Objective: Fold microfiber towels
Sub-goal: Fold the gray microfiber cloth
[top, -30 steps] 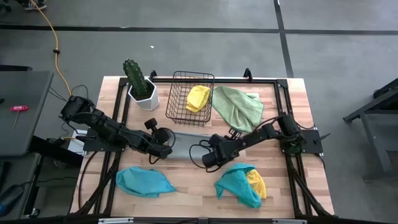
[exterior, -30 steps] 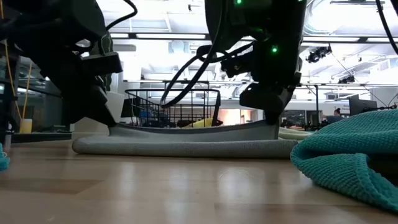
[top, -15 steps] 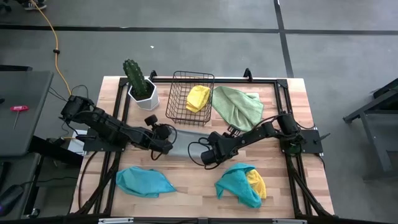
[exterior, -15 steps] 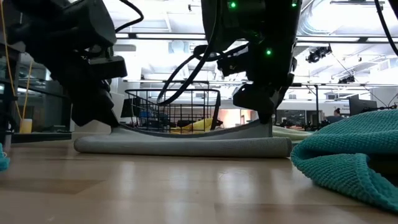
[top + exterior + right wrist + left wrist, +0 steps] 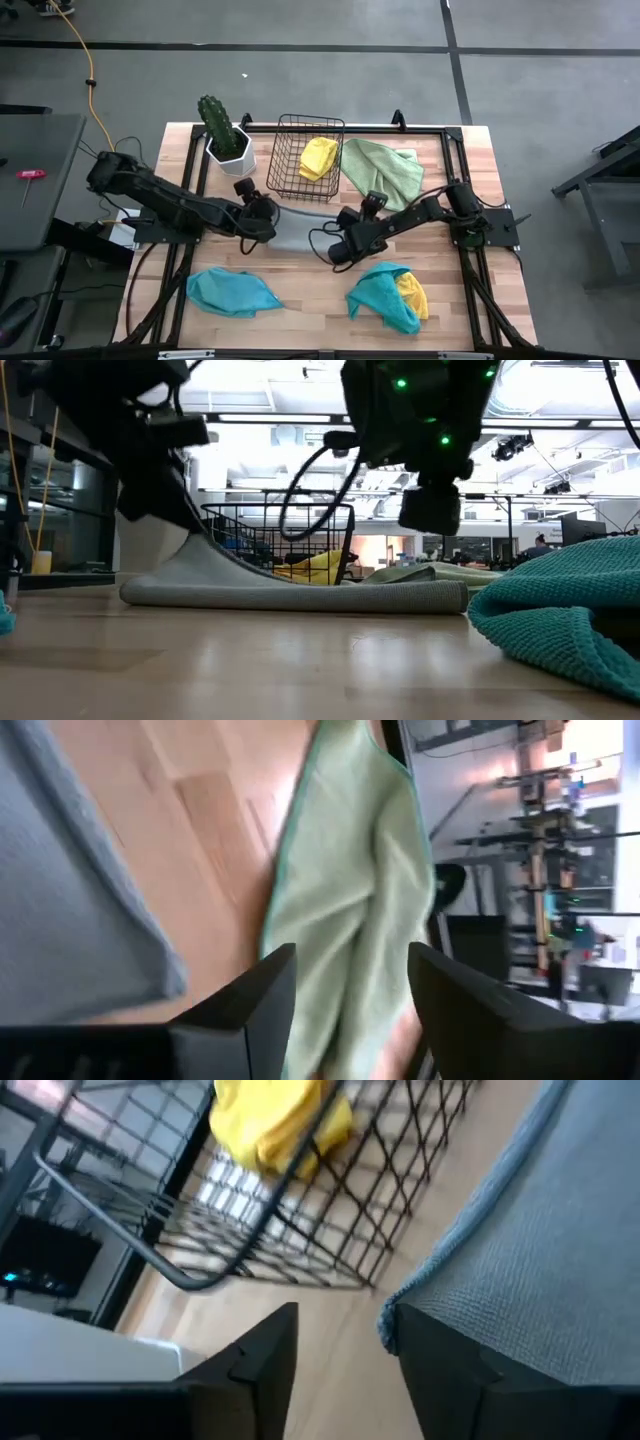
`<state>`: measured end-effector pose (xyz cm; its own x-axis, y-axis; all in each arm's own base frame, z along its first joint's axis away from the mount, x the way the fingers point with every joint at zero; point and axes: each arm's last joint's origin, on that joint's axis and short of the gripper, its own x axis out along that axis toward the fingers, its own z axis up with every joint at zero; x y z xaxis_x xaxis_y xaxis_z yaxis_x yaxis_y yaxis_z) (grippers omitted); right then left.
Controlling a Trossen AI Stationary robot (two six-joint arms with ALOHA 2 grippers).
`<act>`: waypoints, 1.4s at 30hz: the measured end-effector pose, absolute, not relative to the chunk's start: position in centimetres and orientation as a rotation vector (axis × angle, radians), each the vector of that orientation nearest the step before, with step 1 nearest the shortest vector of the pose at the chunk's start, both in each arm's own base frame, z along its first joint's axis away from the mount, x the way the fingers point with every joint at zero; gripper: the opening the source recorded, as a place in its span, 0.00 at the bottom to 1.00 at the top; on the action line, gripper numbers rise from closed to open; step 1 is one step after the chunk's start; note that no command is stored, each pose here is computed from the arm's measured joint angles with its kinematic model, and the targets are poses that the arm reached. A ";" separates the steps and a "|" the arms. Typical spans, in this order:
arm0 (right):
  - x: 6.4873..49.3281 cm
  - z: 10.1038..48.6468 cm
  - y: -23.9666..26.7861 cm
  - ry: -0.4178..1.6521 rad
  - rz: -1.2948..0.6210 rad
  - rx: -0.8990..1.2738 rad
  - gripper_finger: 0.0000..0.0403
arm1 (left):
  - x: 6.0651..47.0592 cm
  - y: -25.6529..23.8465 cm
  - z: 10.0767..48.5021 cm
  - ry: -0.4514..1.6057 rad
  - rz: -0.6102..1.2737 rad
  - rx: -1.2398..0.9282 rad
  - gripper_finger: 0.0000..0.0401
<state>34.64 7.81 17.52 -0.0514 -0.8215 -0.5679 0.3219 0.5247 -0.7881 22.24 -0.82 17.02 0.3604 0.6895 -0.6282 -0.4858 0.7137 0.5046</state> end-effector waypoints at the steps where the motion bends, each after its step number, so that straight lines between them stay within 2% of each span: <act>1: 34.5 17.6 7.9 1.315 -0.998 -0.497 0.46 | 22.1 -0.8 17.4 0.925 0.751 0.243 0.42; 6: 33.8 17.8 9.1 1.314 -0.984 -0.553 0.46 | 20.8 -0.7 18.6 0.889 0.724 0.200 0.46; 11: 33.6 17.8 9.8 1.306 -0.966 -0.565 0.46 | 19.6 -0.6 17.3 0.871 0.701 0.166 0.47; 20: 33.6 17.8 9.9 1.334 -0.950 -0.560 0.46 | 19.9 0.2 16.1 0.860 0.610 0.113 0.48; 25: 33.3 18.0 9.8 1.350 -0.952 -0.613 0.46 | 20.6 0.4 18.5 0.793 0.577 0.119 0.48; 29: 32.1 18.5 9.3 1.324 -0.954 -0.616 0.46 | 20.4 0.2 19.9 0.716 0.483 0.114 0.48; 32: 29.2 19.1 8.5 1.285 -1.001 -0.514 0.44 | 19.6 0.1 19.4 0.675 0.428 0.083 0.48; 35: 26.6 19.6 8.4 1.124 -0.977 -0.346 0.42 | 18.7 -0.1 17.8 0.615 0.390 0.063 0.48; 38: 25.0 19.3 8.5 0.949 -0.856 -0.165 0.38 | 18.2 -0.3 16.1 0.506 0.332 0.007 0.48; 42: 24.6 18.0 8.2 0.761 -0.646 0.053 0.30 | 17.5 -0.4 13.9 0.460 0.273 -0.059 0.47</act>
<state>24.57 8.18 17.98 0.5420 -0.5252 -0.6561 0.5624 0.8068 -0.1813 17.50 -0.41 13.90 0.8604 0.2466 -0.4460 -0.2729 0.9620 0.0055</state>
